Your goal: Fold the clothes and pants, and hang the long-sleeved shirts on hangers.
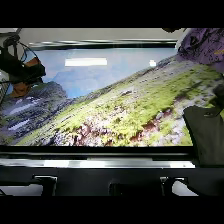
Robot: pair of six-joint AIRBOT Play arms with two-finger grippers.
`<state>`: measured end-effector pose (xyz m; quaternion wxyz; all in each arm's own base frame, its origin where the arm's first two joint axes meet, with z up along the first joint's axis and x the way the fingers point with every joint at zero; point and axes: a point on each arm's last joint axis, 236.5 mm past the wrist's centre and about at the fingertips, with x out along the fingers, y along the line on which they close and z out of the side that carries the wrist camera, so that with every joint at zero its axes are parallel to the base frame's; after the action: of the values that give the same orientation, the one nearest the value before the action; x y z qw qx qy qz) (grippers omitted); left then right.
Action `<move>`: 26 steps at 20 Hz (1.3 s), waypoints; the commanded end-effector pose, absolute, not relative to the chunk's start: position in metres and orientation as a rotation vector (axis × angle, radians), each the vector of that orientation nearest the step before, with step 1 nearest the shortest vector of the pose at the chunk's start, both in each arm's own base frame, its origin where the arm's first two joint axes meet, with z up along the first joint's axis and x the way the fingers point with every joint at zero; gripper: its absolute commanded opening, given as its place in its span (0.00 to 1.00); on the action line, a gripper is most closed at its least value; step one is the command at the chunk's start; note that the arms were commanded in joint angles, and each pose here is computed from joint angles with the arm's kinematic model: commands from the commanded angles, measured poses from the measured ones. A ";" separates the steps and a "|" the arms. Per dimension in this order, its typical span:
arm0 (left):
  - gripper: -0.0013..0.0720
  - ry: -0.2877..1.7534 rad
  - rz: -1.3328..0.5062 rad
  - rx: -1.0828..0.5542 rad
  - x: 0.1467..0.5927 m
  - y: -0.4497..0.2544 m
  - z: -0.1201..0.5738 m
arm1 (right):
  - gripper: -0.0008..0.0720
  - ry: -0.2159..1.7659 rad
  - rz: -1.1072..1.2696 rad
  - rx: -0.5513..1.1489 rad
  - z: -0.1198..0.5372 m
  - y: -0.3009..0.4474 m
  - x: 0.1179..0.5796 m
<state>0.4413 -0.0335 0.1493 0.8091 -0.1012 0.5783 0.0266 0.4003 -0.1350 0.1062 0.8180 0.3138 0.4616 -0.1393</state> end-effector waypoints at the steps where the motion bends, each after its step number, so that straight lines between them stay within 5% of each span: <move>1: 0.04 1.211 -0.019 -0.123 0.433 -0.037 0.158 | 0.05 0.861 0.089 0.461 0.155 -0.010 0.451; 8: 0.04 1.164 -0.119 -0.041 0.363 -0.063 0.112 | 0.05 1.118 0.279 0.036 0.099 0.150 0.389; 26: 0.04 1.162 -0.109 -0.032 0.349 -0.058 0.109 | 0.05 1.097 0.371 0.011 0.097 0.197 0.375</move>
<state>0.3488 -0.0582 0.1094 0.8340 -0.0154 0.5492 -0.0516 0.3759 0.1963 0.0971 0.8371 0.0061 0.5182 0.1750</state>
